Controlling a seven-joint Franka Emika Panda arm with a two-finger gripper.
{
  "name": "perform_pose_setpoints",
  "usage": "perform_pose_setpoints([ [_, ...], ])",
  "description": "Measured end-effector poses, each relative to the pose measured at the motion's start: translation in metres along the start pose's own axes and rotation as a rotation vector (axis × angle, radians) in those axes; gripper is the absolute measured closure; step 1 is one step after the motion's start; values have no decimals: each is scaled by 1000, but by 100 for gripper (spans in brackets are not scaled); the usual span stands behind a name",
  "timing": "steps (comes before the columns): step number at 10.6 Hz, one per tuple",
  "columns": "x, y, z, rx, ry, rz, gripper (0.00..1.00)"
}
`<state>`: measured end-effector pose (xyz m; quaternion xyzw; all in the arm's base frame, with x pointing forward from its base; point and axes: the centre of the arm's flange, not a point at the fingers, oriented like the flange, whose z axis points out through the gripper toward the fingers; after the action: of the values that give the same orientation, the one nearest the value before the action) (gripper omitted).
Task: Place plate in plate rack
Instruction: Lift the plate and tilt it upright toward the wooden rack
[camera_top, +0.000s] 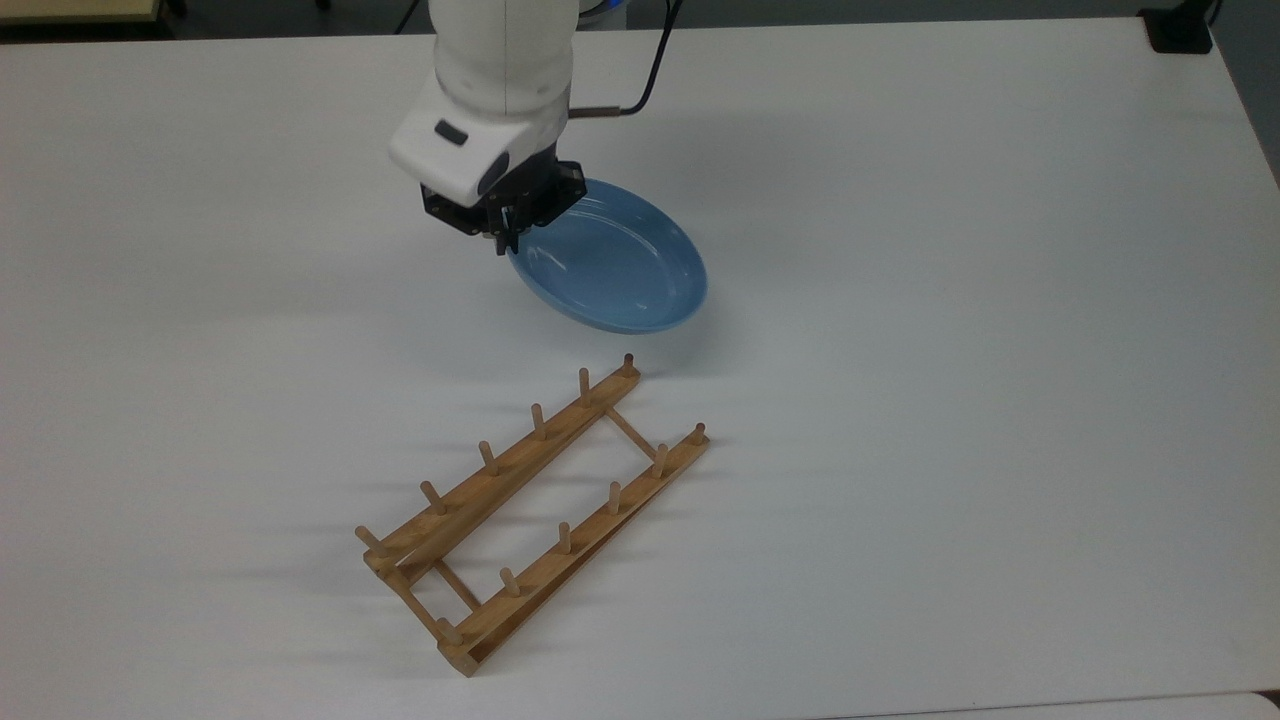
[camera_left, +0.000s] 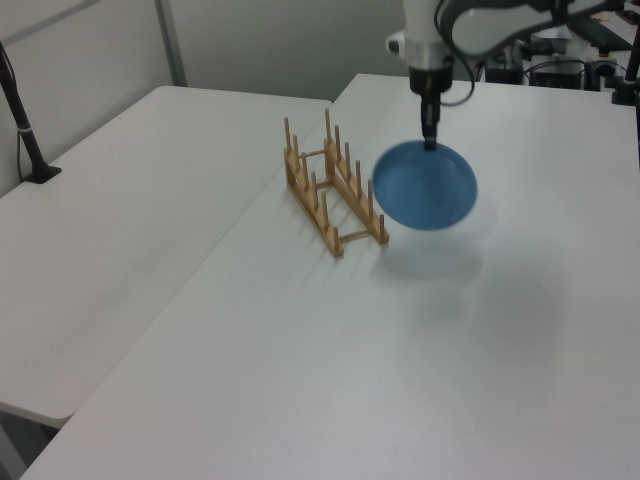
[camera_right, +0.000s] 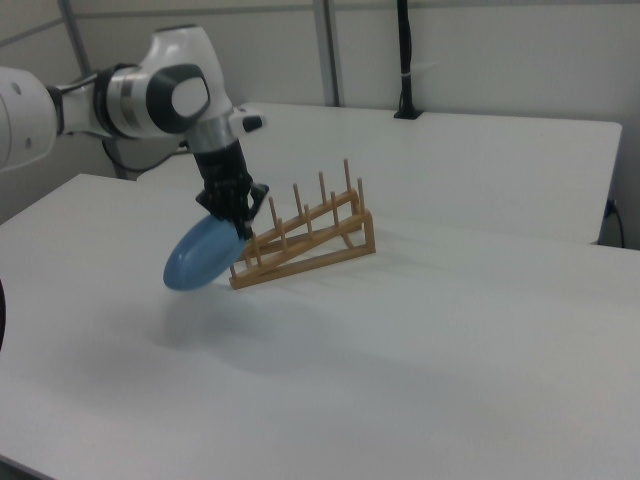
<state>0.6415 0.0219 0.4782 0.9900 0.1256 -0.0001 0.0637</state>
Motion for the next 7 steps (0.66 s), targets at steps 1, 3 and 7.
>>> perform_pose_setpoints([
  [1,5,-3,-23,-3,45,28,95],
  [3,14,-1,-72,-14,155,134,95],
  [7,31,14,-118,-162,406,361,95],
])
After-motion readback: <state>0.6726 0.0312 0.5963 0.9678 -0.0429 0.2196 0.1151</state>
